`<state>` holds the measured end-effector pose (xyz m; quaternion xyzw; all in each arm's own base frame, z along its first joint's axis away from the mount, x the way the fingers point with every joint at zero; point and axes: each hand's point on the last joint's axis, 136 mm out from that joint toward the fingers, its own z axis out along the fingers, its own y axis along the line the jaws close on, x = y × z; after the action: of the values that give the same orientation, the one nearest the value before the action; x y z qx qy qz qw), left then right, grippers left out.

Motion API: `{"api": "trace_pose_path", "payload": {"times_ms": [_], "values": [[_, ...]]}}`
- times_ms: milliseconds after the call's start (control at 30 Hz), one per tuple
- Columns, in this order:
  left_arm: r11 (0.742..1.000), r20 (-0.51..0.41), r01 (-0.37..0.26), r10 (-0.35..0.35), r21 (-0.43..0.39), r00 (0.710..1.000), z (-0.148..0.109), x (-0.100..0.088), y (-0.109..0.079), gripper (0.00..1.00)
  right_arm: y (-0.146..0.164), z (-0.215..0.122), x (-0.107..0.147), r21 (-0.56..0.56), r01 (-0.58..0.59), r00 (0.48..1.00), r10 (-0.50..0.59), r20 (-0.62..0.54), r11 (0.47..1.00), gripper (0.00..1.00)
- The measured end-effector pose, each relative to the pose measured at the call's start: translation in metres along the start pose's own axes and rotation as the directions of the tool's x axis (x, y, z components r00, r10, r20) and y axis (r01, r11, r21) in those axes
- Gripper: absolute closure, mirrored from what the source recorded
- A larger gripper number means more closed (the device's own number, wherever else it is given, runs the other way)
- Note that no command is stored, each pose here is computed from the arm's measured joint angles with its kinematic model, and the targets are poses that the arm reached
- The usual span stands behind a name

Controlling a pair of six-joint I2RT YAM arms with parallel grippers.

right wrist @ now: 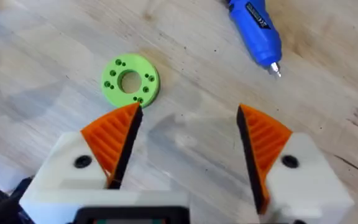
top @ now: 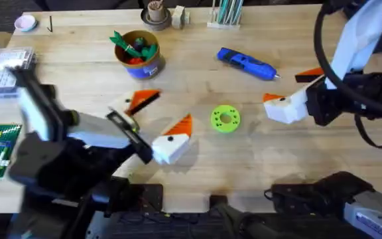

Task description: Pick up the gripper from the table and insert it into the empty holder that is missing its gripper. Then pick up a screw, insert it into the mounting hole, and use the screwdriver to tighten it. Finally, clean up the table by picking up the vegetable and placing it into the bucket.

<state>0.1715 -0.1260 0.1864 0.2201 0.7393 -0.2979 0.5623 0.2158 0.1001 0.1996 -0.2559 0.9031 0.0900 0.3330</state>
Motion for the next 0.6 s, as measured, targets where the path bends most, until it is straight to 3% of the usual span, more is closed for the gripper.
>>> {"api": "trace_pose_path", "payload": {"times_ms": [133, 300, 500, 600], "values": [[0.979, -0.062, 0.042, -0.056, -0.201, 0.996, -0.030, -0.034, 0.012, 0.009, 0.000, 0.000, 0.002, -0.002, -0.001, 1.000, 0.001, -0.009, 1.000, 0.046], [0.935, -0.209, 0.013, -0.093, -0.354, 0.974, -0.060, -0.068, 0.021, 0.010, 0.001, 0.000, 0.009, -0.006, -0.005, 0.999, 0.004, -0.035, 1.000, 0.045], [0.913, -0.324, -0.063, -0.078, -0.404, 0.943, -0.060, -0.115, 0.034, 0.008, 0.002, 0.000, 0.013, -0.008, -0.007, 0.999, 0.006, -0.051, 1.000, 0.045], [0.915, -0.351, -0.075, -0.076, -0.397, 0.933, -0.051, -0.124, 0.040, 0.008, 0.002, 0.000, 0.013, -0.008, -0.007, 0.999, 0.006, -0.051, 1.000, 0.045]]}}
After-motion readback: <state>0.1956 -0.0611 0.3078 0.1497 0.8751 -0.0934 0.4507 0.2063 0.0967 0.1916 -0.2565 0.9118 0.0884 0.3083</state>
